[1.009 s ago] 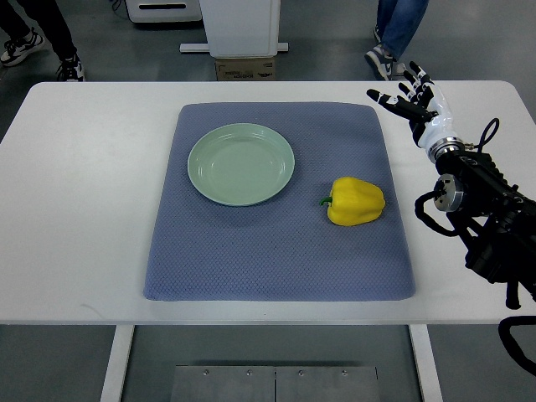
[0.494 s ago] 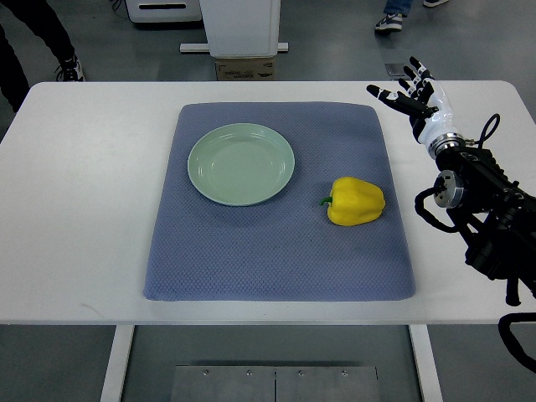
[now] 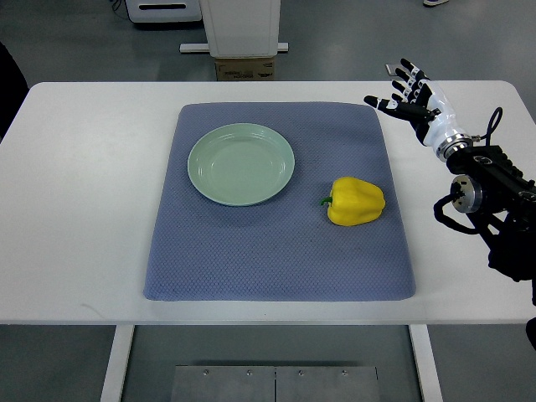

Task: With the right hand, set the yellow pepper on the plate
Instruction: 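Move the right hand over the yellow pepper, fingers open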

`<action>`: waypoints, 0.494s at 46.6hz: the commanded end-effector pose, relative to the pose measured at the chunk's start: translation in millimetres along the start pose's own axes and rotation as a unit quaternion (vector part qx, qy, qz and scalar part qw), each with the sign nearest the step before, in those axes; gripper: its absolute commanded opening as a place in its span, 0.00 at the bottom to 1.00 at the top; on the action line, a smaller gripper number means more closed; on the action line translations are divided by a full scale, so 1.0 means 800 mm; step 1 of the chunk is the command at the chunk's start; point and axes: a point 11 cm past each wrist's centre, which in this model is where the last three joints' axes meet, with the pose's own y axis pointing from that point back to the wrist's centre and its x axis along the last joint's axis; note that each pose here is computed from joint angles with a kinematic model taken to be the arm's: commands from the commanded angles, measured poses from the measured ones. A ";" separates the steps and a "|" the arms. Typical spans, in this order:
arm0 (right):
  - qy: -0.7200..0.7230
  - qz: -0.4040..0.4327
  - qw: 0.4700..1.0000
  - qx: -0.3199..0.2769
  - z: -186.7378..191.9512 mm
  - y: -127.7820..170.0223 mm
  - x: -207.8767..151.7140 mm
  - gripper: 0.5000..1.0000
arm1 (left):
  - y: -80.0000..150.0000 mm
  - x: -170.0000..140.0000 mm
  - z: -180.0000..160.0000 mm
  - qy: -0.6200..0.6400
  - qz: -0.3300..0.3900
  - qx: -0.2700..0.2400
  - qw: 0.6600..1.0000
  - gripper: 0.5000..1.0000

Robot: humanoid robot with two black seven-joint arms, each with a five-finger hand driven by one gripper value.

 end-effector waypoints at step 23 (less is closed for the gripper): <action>0.209 -0.197 0.957 0.038 -0.041 0.038 -0.024 1.00 | 0.000 0.000 0.000 0.000 0.000 0.000 1.000 1.00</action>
